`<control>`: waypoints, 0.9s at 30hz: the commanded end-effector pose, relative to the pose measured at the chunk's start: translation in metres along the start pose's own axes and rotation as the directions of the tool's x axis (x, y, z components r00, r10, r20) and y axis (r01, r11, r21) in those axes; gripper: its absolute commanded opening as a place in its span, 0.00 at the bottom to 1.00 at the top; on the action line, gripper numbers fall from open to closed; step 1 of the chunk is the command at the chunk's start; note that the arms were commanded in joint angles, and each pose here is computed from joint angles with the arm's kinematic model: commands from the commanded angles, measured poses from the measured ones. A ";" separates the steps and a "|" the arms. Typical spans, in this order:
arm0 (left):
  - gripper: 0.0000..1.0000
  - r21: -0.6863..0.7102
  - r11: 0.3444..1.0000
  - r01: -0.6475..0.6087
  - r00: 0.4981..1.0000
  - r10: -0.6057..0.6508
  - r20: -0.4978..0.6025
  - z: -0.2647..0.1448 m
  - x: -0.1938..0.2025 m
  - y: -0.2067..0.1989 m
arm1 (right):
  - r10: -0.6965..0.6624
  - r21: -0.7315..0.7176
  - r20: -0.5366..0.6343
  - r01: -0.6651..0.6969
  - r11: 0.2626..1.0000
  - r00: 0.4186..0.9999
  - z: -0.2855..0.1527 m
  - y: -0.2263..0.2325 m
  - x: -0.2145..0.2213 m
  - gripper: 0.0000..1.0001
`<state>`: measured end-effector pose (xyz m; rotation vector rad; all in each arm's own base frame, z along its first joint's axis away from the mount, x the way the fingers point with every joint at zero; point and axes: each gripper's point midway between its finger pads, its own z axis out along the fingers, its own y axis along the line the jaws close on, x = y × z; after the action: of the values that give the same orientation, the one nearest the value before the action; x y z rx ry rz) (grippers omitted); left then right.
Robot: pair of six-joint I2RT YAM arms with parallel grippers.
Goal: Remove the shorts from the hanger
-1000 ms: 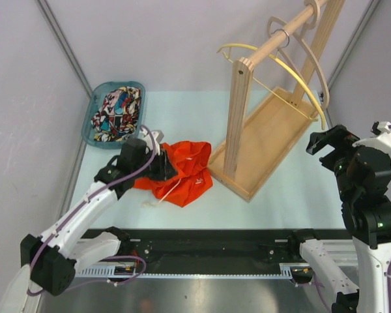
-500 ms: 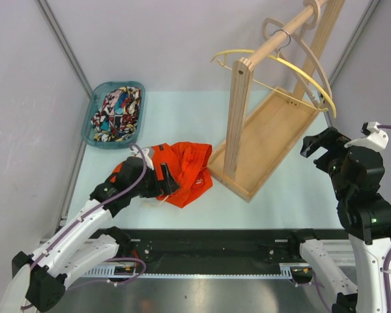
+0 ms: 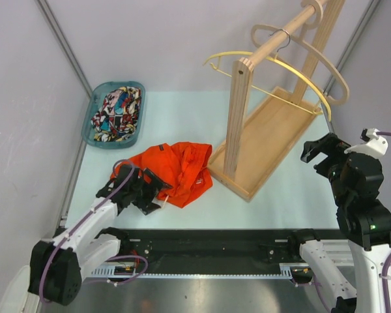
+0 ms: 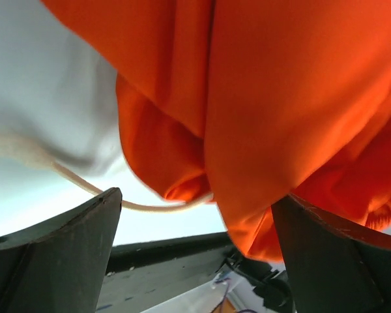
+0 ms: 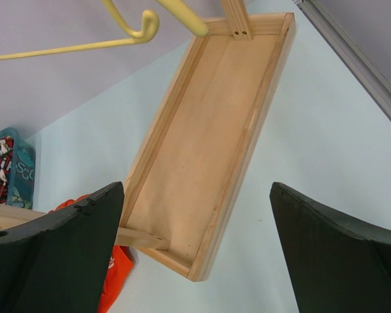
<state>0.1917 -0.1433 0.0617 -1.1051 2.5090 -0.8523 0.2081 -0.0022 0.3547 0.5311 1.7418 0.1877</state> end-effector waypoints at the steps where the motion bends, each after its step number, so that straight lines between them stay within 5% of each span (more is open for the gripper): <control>1: 1.00 0.076 0.992 0.097 0.995 -0.096 -0.015 0.008 -0.009 -0.033 | -0.006 -0.014 0.018 0.006 1.000 1.000 -0.004 -0.001 0.000 1.00; 5: 0.90 0.075 0.989 0.130 0.991 -0.128 -0.029 0.024 -0.009 -0.029 | -0.007 -0.013 0.007 0.007 1.000 1.000 -0.003 -0.004 0.007 1.00; 7: 0.78 0.081 0.987 0.137 0.991 -0.136 -0.013 0.029 -0.013 -0.027 | -0.009 -0.022 0.002 0.009 1.000 1.000 -0.003 -0.003 0.009 1.00; 11: 0.37 0.161 0.979 0.128 0.991 -0.132 0.010 0.031 -0.025 -0.041 | -0.011 -0.030 -0.010 0.011 1.000 1.000 -0.001 -0.003 0.015 1.00; 12: 0.17 0.185 0.975 0.124 0.992 -0.127 0.006 0.030 -0.027 -0.046 | -0.013 -0.031 -0.011 0.013 0.999 1.000 -0.001 -0.003 0.016 1.00; 14: 0.04 0.249 0.967 0.061 0.997 -0.069 0.022 0.022 -0.040 -0.066 | -0.016 -0.035 -0.016 0.015 0.999 1.000 0.000 -0.002 0.018 1.00; 21: 0.00 0.391 0.871 -0.297 0.942 0.202 0.267 -0.049 -0.110 -0.167 | -0.029 -0.053 -0.034 0.027 0.998 0.999 0.007 0.001 0.025 1.00; 27: 0.00 0.375 0.735 -0.565 0.771 0.310 0.556 -0.124 -0.177 -0.241 | -0.051 -0.058 -0.041 0.049 0.997 0.998 0.013 0.003 0.026 1.00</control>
<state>0.3626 -0.1147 0.2424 -0.6822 2.0008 -1.0349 0.2093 0.0073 0.3217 0.4812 1.8114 0.2086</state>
